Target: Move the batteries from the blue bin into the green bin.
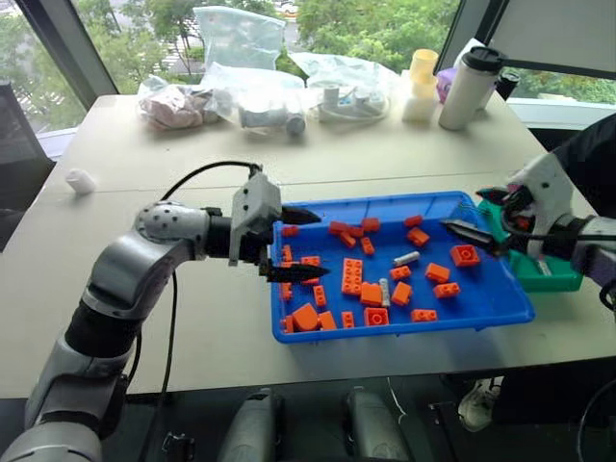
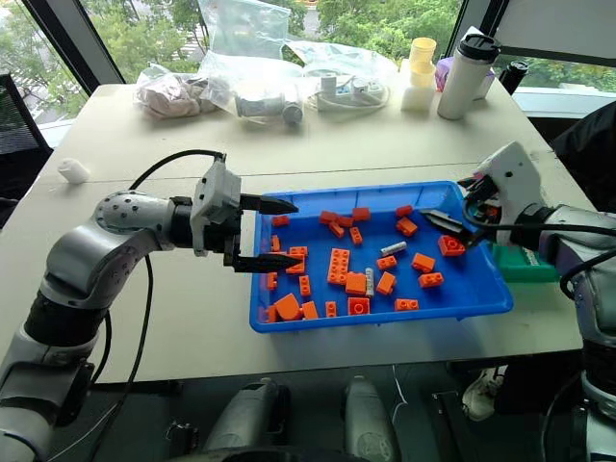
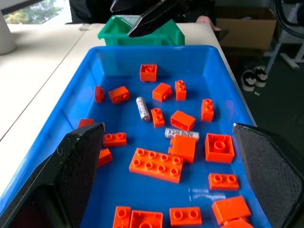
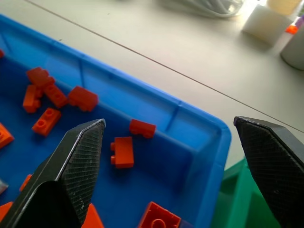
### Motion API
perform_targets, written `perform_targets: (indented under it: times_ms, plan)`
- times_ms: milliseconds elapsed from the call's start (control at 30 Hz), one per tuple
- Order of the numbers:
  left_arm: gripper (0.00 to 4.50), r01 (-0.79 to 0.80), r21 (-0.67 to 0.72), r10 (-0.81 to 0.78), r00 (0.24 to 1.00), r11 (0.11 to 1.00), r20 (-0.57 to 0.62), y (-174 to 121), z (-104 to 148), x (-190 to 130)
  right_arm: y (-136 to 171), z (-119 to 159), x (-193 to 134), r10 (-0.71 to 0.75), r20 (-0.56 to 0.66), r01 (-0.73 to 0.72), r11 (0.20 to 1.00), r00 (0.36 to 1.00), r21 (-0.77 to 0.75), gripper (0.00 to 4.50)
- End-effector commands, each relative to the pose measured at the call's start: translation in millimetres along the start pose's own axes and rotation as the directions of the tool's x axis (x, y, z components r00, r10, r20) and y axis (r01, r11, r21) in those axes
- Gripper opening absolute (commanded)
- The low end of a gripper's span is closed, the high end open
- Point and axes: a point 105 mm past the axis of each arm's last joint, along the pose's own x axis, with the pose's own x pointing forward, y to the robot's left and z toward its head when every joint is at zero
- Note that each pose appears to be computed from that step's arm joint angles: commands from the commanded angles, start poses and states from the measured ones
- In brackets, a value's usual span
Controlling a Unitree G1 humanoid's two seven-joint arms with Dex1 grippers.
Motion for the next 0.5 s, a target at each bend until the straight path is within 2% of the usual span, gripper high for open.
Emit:
perform_targets:
  times_ms: [33, 167, 300, 367, 500]
  plan:
    - [4.50, 0.015, 0.062, -0.013, 0.999, 0.998, -0.031, -4.7, 6.1, -3.7, 31.5, 3.7, 3.9, 0.203, -0.032, -0.205, 0.976, 0.979, -0.074, 4.48]
    - [4.50, 0.008, 0.061, -0.005, 0.999, 0.998, -0.036, -6.0, 5.7, -5.3, 54.3, -5.5, 9.6, 0.356, -0.117, -0.371, 0.914, 0.927, -0.162, 4.48]
    - [4.50, 0.006, 0.058, -0.003, 0.999, 0.998, -0.040, -6.3, 4.7, -6.7, 58.4, -5.5, 18.8, 0.417, -0.133, -0.437, 0.870, 0.899, -0.227, 4.48]
    - [4.50, 0.000, 0.056, 0.003, 0.999, 0.998, -0.050, -5.8, 2.4, -8.7, 62.7, -10.6, 26.0, 0.480, -0.176, -0.512, 0.815, 0.859, -0.272, 4.48]
    - [4.50, -0.006, 0.051, 0.009, 0.998, 0.999, -0.058, -5.7, 0.5, -11.1, 63.5, -13.9, 40.4, 0.514, -0.206, -0.554, 0.758, 0.832, -0.345, 4.48]
